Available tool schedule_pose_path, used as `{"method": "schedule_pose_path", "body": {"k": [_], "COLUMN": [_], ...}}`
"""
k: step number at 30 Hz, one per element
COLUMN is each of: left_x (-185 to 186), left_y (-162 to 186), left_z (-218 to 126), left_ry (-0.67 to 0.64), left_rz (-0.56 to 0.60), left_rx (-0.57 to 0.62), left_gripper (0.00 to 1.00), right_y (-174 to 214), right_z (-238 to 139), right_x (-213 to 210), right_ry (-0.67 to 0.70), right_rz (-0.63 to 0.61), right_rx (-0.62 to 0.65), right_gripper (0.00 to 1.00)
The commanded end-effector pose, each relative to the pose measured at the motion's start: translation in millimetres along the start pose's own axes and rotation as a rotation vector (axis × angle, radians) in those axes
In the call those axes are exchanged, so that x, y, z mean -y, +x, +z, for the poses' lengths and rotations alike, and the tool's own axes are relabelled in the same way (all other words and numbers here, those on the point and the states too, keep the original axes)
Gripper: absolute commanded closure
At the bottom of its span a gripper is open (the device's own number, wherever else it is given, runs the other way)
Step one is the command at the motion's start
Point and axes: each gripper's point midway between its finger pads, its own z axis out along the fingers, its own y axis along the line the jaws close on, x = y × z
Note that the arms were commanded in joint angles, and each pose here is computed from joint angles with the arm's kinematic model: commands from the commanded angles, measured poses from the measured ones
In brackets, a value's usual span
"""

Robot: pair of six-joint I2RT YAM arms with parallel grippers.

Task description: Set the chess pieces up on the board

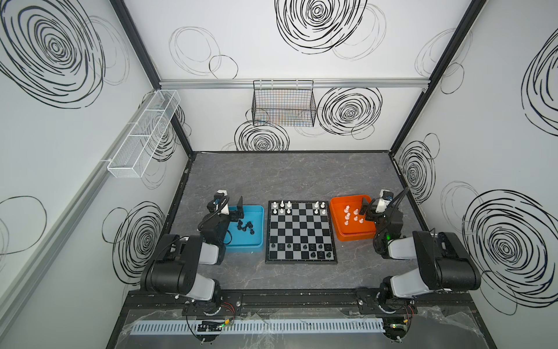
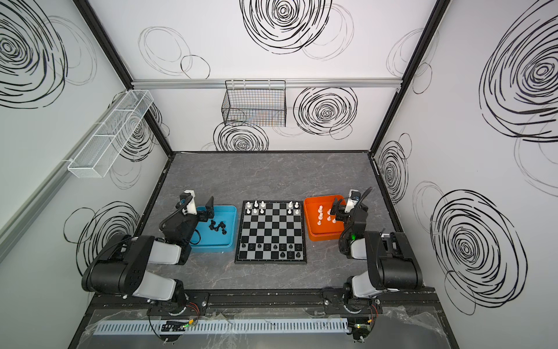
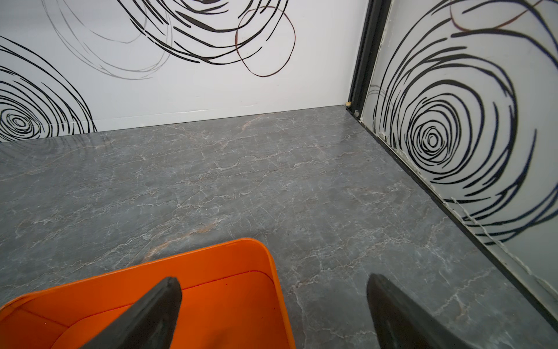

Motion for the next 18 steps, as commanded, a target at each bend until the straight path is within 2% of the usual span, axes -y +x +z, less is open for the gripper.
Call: {"method": "schedule_pose_path", "body": {"k": [1, 7, 12, 14, 18], "left_x": [-10.5, -18.6, -8.3, -7.1, -14.2], "left_y": [-17.8, -41.9, -92.2, -112.4, -127.1], "left_z": [-3.3, -10.9, -15.6, -14.9, -11.6], "left_ry": [-0.053, -0.104, -0.046, -0.039, -0.072], "left_rz": [-0.015, -0.029, -0.018, -0.044, -0.093], "left_rx": [0.073, 0.084, 0.1, 0.06, -0.068], "left_gripper": [0.04, 0.04, 0.04, 0.04, 0.04], "right_y": [-14.1, -13.9, -14.1, -14.1, -14.3], "right_z": [1.5, 1.3, 1.4, 1.5, 1.2], "right_x": [-0.5, -0.4, -0.6, -0.3, -0.1], "right_ry": [0.002, 0.003, 0.002, 0.003, -0.011], "right_rz": [-0.003, -0.003, -0.003, -0.003, 0.004], "right_rx": [0.045, 0.045, 0.045, 0.045, 0.046], "right_gripper": [0.0, 0.0, 0.0, 0.0, 0.0]}}
